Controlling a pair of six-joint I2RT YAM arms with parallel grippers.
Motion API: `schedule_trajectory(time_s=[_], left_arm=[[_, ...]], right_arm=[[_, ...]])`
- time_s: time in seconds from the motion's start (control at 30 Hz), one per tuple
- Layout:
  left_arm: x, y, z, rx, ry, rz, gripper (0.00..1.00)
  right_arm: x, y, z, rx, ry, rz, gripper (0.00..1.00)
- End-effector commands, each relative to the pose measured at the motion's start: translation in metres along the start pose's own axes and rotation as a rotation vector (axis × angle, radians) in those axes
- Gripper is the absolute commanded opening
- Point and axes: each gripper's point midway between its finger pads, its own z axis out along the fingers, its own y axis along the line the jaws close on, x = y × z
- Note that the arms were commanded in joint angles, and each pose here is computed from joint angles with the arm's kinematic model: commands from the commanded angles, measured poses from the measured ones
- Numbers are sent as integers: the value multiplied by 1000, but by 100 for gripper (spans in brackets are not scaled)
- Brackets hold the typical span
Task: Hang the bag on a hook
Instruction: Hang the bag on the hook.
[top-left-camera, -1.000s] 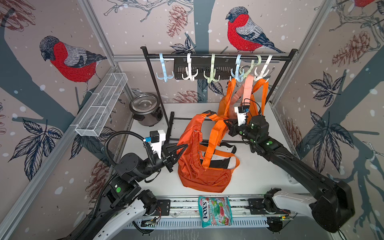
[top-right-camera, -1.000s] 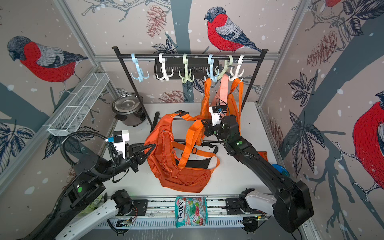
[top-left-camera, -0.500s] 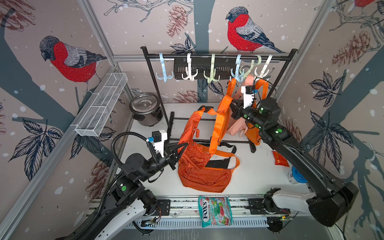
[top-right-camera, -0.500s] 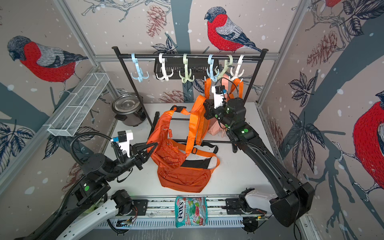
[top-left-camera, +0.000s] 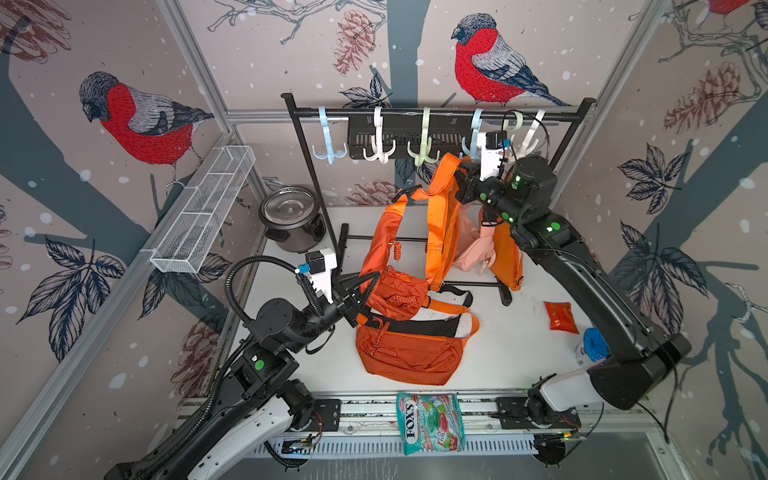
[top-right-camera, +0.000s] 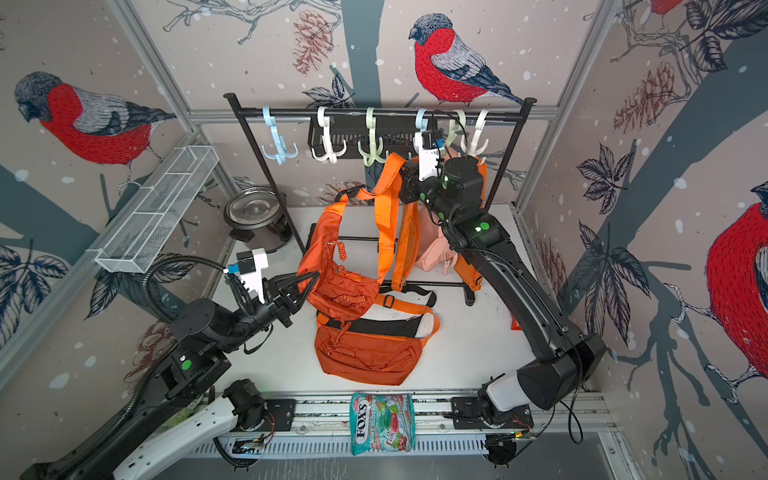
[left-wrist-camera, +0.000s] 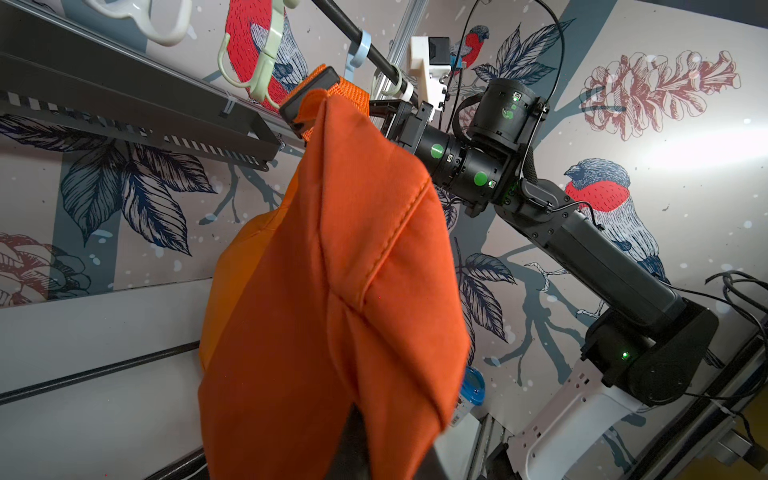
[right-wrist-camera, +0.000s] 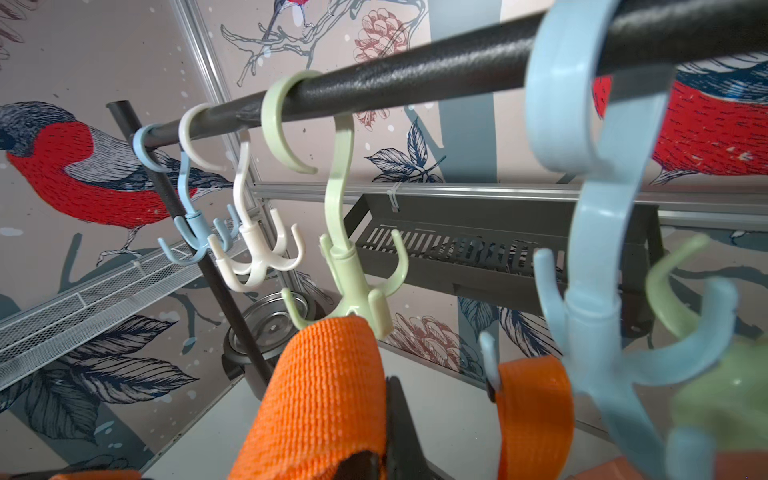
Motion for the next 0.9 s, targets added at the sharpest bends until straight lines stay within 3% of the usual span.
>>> schedule_trajectory(time_s=[0.0,0.23,0.87], left_arm=[[-33,-10,-2,17,-118,8,0],[-49,-16,-1,25,-151,16,0],[-52,-13,4,4,-149,22,0]], right_arm=[[-4,-15,9,101,8,-33,3],[-3,-22,30,176,37,-87,3],[-1,-20,51,308,77,-258,3]])
